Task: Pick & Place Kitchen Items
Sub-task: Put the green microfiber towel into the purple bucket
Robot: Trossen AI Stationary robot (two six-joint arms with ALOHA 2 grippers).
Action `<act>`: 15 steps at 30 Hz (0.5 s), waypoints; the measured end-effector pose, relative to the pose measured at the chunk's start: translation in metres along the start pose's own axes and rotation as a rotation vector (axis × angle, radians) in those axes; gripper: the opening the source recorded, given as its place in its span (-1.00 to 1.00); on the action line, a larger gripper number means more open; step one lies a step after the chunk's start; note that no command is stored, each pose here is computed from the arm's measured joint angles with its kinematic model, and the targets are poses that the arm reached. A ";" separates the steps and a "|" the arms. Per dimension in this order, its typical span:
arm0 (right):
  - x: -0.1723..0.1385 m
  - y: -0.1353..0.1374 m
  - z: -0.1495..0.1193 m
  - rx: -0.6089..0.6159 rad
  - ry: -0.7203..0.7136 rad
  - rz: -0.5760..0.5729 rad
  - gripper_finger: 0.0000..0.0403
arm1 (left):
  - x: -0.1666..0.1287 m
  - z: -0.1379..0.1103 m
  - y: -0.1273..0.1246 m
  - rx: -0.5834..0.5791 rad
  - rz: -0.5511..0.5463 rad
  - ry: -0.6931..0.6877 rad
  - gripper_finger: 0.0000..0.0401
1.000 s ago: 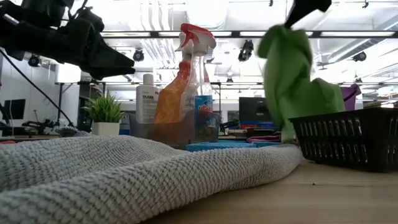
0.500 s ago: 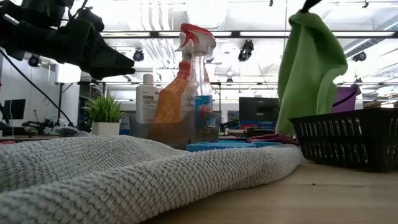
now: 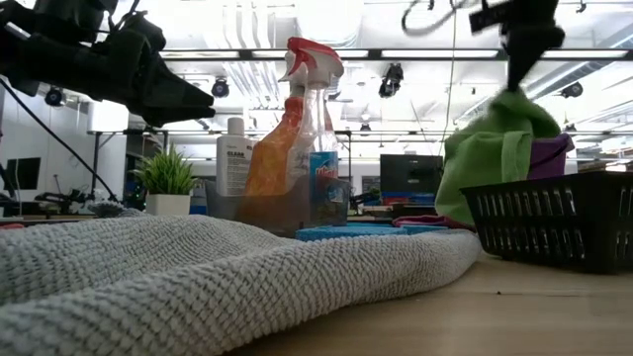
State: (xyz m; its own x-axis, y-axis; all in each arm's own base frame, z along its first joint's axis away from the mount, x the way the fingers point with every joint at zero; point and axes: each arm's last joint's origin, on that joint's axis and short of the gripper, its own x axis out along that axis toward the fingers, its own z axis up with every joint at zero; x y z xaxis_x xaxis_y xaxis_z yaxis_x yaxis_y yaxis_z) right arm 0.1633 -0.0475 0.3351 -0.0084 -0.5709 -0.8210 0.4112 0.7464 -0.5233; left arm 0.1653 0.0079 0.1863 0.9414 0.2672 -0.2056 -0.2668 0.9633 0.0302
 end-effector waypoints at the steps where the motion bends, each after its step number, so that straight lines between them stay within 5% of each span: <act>1: 0.008 0.003 -0.001 -0.008 0.024 0.011 -0.91 | 0.000 0.000 0.000 0.000 0.000 0.000 0.32; 8: 0.063 0.029 0.001 -0.040 0.073 0.172 -0.91 | 0.000 0.000 0.000 0.000 0.000 0.000 0.32; 15: 0.099 0.039 -0.002 -0.040 0.148 0.196 -0.91 | 0.000 0.000 0.000 0.000 0.000 -0.001 0.32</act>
State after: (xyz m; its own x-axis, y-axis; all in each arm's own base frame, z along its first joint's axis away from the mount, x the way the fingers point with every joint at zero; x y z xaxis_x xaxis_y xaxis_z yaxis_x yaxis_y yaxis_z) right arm 0.1768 -0.0746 0.2333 -0.0670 -0.3593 -0.9308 0.3813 0.8529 -0.3566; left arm 0.1653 0.0079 0.1864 0.9415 0.2675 -0.2049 -0.2671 0.9632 0.0303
